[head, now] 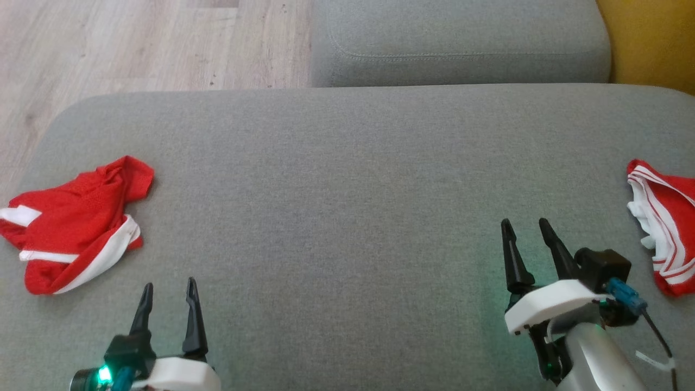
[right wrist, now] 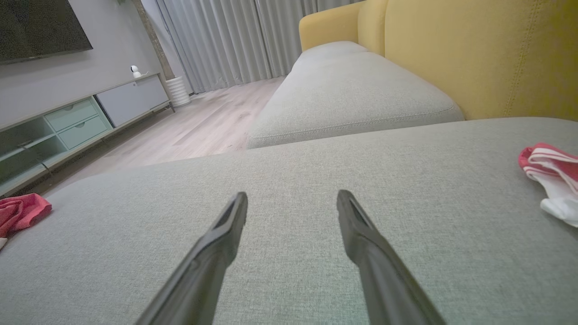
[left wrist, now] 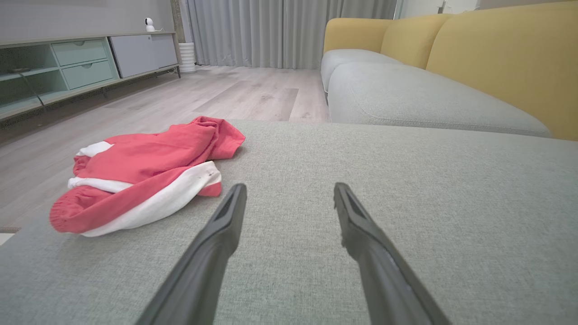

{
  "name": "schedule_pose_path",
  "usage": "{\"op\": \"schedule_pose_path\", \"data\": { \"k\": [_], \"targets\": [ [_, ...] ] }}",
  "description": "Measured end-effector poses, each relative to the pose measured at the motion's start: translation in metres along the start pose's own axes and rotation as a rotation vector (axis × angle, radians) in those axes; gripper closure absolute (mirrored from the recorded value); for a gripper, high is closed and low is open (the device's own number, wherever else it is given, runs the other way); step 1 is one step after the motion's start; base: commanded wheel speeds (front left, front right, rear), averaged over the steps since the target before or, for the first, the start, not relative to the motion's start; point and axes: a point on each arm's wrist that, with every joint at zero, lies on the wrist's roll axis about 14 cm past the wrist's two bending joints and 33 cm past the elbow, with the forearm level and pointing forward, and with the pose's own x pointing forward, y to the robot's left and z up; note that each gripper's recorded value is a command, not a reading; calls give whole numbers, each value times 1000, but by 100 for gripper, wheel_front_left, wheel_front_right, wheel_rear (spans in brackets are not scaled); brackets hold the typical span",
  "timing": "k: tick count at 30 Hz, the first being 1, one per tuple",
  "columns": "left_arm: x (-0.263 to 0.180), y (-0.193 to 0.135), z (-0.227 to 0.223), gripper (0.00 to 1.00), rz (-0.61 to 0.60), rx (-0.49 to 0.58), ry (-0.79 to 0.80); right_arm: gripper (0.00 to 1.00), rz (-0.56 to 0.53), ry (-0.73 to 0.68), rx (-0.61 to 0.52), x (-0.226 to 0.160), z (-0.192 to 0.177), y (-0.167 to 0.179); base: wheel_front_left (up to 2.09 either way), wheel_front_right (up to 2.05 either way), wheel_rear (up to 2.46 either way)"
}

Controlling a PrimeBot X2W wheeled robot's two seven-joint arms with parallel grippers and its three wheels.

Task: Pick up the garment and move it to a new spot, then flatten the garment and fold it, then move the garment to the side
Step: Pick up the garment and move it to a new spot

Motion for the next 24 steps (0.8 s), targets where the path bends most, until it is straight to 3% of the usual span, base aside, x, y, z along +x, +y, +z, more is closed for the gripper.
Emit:
{"op": "schedule_pose_path", "data": {
  "k": [11,24],
  "targets": [
    [-20,28,-5,0,93,-33,4,0,95,35,-11,14,-10,32,0,0,0],
    [-103,114,-24,0,409,-56,29,0,365,148,-9,33,-46,129,0,0,0]
  ]
}}
